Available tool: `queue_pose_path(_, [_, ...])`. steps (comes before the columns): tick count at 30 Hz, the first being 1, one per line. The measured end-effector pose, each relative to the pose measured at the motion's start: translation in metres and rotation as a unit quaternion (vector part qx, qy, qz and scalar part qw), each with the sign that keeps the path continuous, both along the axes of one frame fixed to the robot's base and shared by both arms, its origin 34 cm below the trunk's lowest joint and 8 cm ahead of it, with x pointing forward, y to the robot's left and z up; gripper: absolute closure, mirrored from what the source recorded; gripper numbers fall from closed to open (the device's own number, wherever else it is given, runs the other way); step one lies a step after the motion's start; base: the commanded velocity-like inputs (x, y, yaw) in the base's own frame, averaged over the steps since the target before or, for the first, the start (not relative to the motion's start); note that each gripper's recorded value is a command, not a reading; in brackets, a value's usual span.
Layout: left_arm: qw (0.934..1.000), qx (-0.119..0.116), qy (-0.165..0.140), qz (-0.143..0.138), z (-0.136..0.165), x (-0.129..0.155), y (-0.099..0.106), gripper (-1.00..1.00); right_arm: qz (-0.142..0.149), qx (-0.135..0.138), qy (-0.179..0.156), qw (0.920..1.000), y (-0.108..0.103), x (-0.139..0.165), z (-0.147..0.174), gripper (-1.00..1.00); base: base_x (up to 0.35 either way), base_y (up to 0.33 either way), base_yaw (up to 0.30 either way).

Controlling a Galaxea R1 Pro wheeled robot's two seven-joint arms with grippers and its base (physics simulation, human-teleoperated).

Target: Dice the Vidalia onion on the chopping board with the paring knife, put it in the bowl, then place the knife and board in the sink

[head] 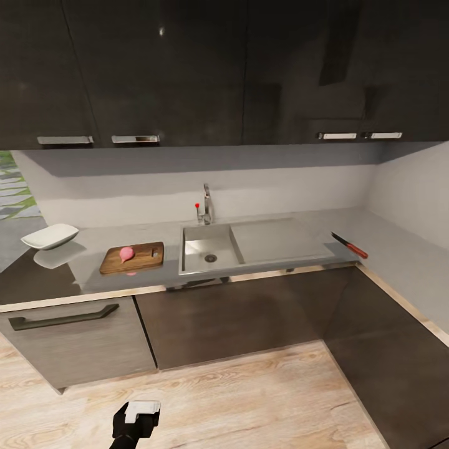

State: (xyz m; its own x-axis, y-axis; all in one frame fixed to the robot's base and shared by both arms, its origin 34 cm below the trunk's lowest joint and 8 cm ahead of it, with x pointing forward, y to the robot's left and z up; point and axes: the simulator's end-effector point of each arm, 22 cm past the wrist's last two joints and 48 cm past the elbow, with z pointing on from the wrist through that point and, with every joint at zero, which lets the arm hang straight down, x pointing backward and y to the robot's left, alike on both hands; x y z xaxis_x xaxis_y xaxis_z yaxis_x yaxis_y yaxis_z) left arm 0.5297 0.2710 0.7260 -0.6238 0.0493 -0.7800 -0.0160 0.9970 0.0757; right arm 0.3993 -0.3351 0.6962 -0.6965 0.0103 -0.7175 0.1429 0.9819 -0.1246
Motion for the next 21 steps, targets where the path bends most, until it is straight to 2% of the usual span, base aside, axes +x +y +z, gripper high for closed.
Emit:
queue_pose_path(5, [1.0, 0.0, 0.005, 0.0, -0.002, -0.001, 0.0, -1.0, -0.001, 0.001, 0.0, 1.0, 0.001, 0.0, 0.0, -1.0, 0.0, 0.0, 0.0])
queue_pose_path(10, [0.9998, 0.001, 0.022, 0.0, -0.007, -0.006, 0.0, -1.0, 0.0, 0.001, 0.0, 1.0, 0.001, 0.0, 0.0, -1.0, 0.0, 0.0, 0.0])
queue_pose_path(13, [0.9997, 0.001, 0.023, 0.0, -0.008, -0.006, 0.0, -1.0, -0.007, -0.008, -0.002, 0.9999, -0.005, 0.002, 0.002, -1.0, 0.0, 0.0, 0.0])
queue_pose_path(14, [0.9997, 0.001, 0.023, 0.0, -0.008, -0.006, 0.0, -1.0, -0.011, -0.014, -0.003, 0.9998, -0.01, 0.003, 0.004, -1.0, 0.0, 0.0, 0.0])
queue_pose_path(16, [0.9997, 0.0, 0.023, 0.0, -0.008, -0.006, -0.002, -1.0, -0.034, -0.048, -0.016, 0.9981, -0.035, 0.016, 0.018, -1.0, 0.0, 0.0, 0.0])
queue_pose_path(18, [0.9997, -0.001, 0.023, 0.0, -0.008, -0.006, -0.002, -1.0, -0.045, -0.073, -0.025, 0.996, -0.049, 0.035, 0.032, -1.0, 0.0, 0.0, 0.0])
queue_pose_path(21, [0.9997, -0.001, 0.023, 0.0, -0.008, -0.006, -0.003, -1.0, -0.041, -0.095, -0.029, 0.9943, -0.051, 0.066, 0.05, -1.0, 0.0, 0.0, 0.0])
